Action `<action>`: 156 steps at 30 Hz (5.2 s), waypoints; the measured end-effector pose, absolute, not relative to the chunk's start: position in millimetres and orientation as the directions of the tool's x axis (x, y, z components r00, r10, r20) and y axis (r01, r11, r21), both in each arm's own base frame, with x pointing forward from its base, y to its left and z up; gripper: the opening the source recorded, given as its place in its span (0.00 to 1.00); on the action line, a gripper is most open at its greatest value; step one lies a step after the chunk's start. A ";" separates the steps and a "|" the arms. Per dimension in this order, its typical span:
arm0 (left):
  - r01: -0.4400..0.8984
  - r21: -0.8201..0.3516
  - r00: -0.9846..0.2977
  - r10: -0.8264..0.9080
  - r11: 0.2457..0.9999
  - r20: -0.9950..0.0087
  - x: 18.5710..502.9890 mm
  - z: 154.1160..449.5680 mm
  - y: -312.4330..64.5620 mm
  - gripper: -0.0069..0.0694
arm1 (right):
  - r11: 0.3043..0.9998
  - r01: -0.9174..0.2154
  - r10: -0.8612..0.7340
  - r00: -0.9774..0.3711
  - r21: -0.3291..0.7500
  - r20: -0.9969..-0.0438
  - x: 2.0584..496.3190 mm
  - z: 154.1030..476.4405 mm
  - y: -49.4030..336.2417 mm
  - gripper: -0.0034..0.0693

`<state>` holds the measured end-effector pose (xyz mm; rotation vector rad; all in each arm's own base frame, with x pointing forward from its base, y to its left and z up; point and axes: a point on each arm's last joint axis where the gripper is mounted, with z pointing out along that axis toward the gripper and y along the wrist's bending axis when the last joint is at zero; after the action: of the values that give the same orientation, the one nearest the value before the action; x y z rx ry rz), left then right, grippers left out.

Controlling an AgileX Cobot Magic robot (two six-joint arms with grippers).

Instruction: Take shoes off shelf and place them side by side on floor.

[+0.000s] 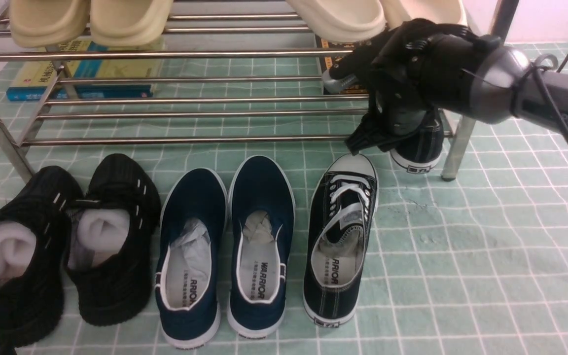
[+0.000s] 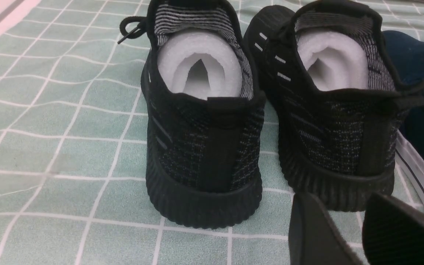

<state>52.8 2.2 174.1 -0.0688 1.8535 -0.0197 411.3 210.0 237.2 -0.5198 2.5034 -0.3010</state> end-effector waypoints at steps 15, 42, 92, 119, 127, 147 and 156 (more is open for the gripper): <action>-0.037 -0.048 -0.278 -0.057 0.998 -0.959 52.8 174.1 2.2 0.40 | 0.924 -0.381 -0.382 -0.905 -0.042 -0.189 314.6 278.7 185.4 0.08; -0.037 -0.048 -0.278 -0.057 0.998 -0.959 52.8 174.1 2.2 0.40 | 0.963 -0.248 -0.212 -0.938 0.107 -0.274 289.7 234.3 179.5 0.08; -0.037 -0.048 -0.278 -0.057 0.998 -0.959 52.8 174.1 2.2 0.40 | 0.822 -0.544 0.131 -0.109 0.169 -0.985 44.7 263.5 31.4 0.03; -0.038 -0.049 -0.278 -0.058 0.998 -0.959 52.8 174.1 2.2 0.40 | 0.883 -0.461 -0.008 -0.198 0.086 -0.980 44.4 240.1 25.9 0.05; -0.038 -0.049 -0.278 -0.058 0.998 -0.959 52.8 174.1 2.2 0.40 | 0.970 -0.240 -0.036 -0.289 0.036 -0.957 43.2 208.1 12.4 0.05; -0.038 -0.049 -0.278 -0.058 0.998 -0.959 52.8 174.1 2.2 0.40 | 0.997 -0.073 0.000 -0.311 0.024 -0.950 51.4 174.3 4.8 0.08; -0.038 -0.049 -0.278 -0.058 0.998 -0.959 52.8 174.1 2.2 0.40 | 1.000 0.015 0.028 -0.309 0.024 -0.951 51.6 174.3 0.2 0.09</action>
<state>52.8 2.2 174.1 -0.0693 1.8534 -0.0196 51.6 0.2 174.3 0.0305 1.8848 0.0128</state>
